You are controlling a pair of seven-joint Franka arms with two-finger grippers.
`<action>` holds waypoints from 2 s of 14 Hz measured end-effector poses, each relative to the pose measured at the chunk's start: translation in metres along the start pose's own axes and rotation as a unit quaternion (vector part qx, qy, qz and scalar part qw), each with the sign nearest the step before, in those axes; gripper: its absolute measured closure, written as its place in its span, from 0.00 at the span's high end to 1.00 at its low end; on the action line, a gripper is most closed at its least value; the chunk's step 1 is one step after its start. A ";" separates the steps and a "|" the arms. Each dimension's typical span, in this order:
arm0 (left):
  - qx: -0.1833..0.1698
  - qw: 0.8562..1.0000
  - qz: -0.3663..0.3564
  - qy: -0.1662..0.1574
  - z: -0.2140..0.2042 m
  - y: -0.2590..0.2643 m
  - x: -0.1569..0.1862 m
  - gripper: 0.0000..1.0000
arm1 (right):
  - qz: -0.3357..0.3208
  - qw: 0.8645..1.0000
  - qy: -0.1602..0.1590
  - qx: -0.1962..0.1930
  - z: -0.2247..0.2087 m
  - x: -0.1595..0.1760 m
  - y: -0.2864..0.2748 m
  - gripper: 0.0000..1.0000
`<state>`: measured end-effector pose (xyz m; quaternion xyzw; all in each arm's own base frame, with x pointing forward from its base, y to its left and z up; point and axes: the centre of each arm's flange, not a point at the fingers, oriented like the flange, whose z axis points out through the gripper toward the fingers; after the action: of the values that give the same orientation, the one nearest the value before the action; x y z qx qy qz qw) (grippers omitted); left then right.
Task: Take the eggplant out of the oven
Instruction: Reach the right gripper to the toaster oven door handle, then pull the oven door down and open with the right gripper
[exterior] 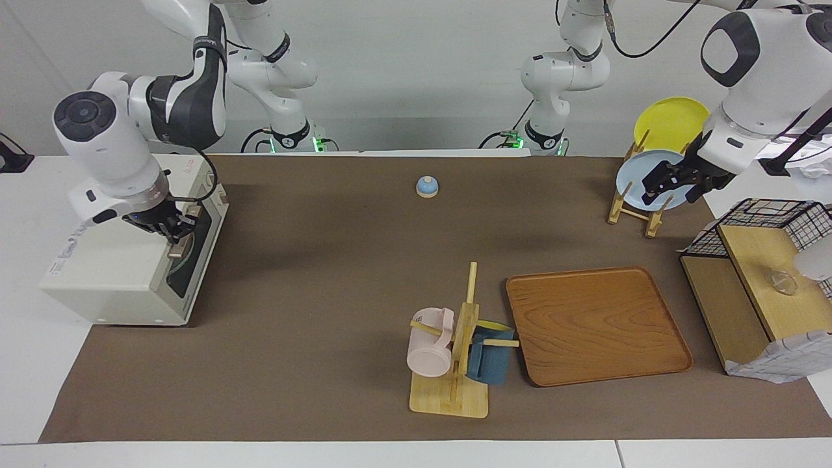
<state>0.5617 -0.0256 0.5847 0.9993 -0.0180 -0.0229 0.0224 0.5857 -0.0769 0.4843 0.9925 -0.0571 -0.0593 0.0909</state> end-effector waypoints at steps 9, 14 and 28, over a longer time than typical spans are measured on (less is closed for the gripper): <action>0.000 1.000 0.002 -0.003 0.003 0.003 -0.004 1.00 | -0.013 1.000 0.015 -0.010 0.015 -0.018 -0.005 0.01; 0.000 1.000 0.002 -0.003 0.003 0.003 -0.004 1.00 | -0.036 0.999 0.027 -0.010 0.020 -0.023 -0.053 0.01; 0.000 1.000 -0.005 -0.004 0.003 -0.005 -0.004 1.00 | -0.067 0.997 0.025 0.018 0.130 0.007 -0.160 0.01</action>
<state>0.5572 -0.0206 0.5813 0.9993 -0.0135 -0.0266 0.0223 0.5919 0.0559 0.3263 0.9967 0.0112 -0.0393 0.0698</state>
